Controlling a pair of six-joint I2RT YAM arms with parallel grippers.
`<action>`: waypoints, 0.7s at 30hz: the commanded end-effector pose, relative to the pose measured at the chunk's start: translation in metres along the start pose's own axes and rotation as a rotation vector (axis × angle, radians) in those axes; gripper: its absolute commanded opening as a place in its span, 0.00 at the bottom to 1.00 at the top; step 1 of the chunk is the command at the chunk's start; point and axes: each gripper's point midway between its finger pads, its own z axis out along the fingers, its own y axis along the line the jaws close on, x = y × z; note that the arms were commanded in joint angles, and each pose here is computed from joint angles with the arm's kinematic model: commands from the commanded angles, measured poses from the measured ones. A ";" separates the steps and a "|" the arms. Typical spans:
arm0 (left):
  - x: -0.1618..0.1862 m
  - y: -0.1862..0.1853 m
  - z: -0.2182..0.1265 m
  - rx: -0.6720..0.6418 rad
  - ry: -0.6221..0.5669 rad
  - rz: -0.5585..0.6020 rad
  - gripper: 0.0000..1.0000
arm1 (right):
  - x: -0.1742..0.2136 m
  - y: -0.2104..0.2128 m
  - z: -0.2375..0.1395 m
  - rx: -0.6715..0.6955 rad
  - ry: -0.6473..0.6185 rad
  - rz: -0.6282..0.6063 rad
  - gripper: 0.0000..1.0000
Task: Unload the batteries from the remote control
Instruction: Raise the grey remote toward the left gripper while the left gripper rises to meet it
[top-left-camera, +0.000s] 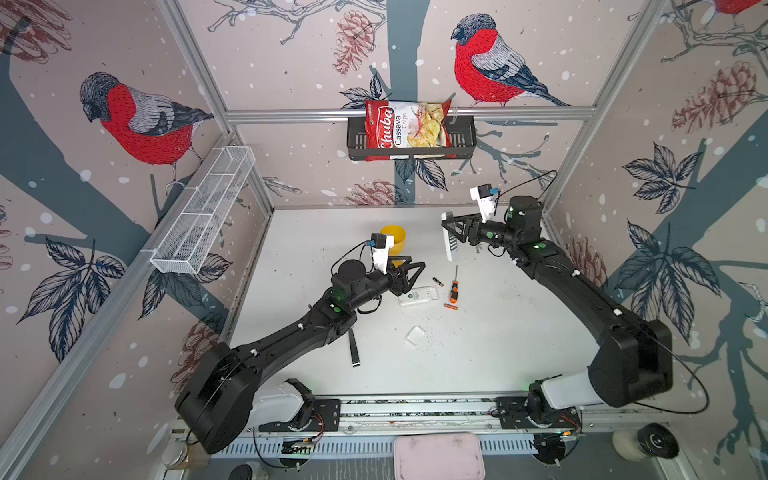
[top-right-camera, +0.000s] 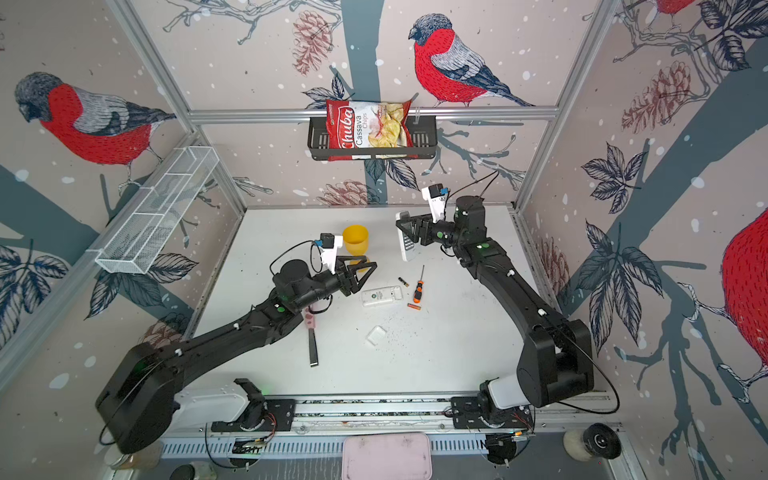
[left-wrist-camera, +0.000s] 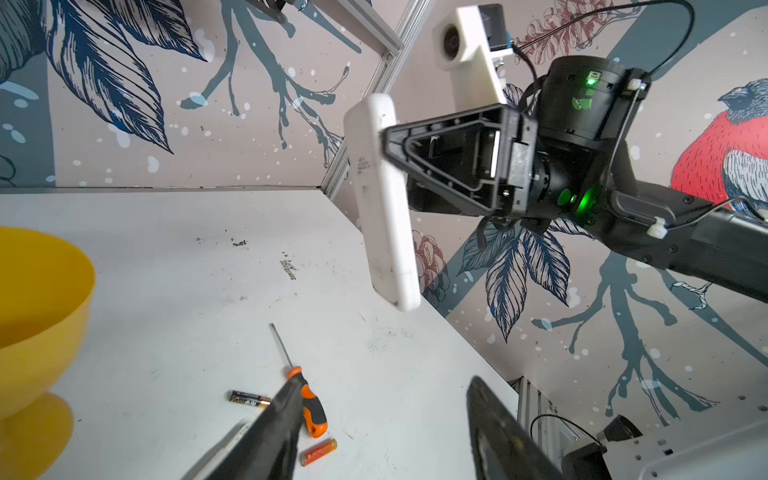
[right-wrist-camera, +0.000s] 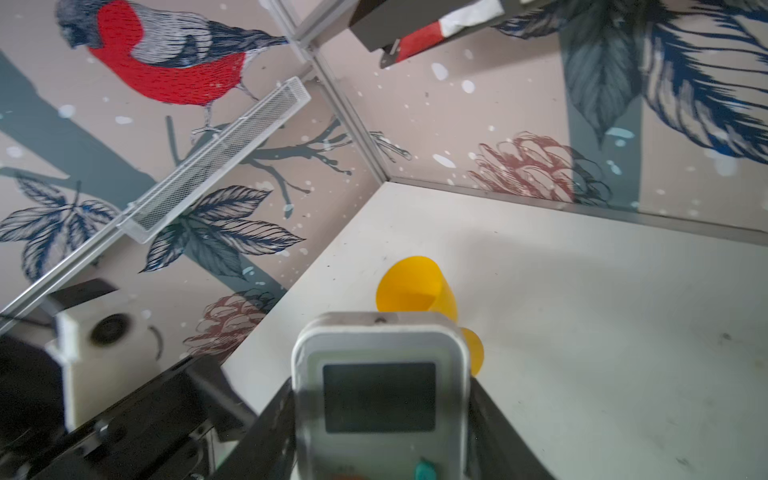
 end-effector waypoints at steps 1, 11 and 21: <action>-0.028 -0.025 0.006 0.177 -0.083 0.031 0.66 | -0.014 0.028 0.002 -0.157 -0.037 -0.064 0.21; -0.031 -0.029 0.036 0.334 -0.055 0.127 0.88 | -0.011 0.028 0.007 -0.239 -0.030 -0.104 0.21; -0.035 -0.014 0.056 0.421 -0.053 0.103 0.85 | -0.006 0.025 0.017 -0.325 0.004 -0.111 0.21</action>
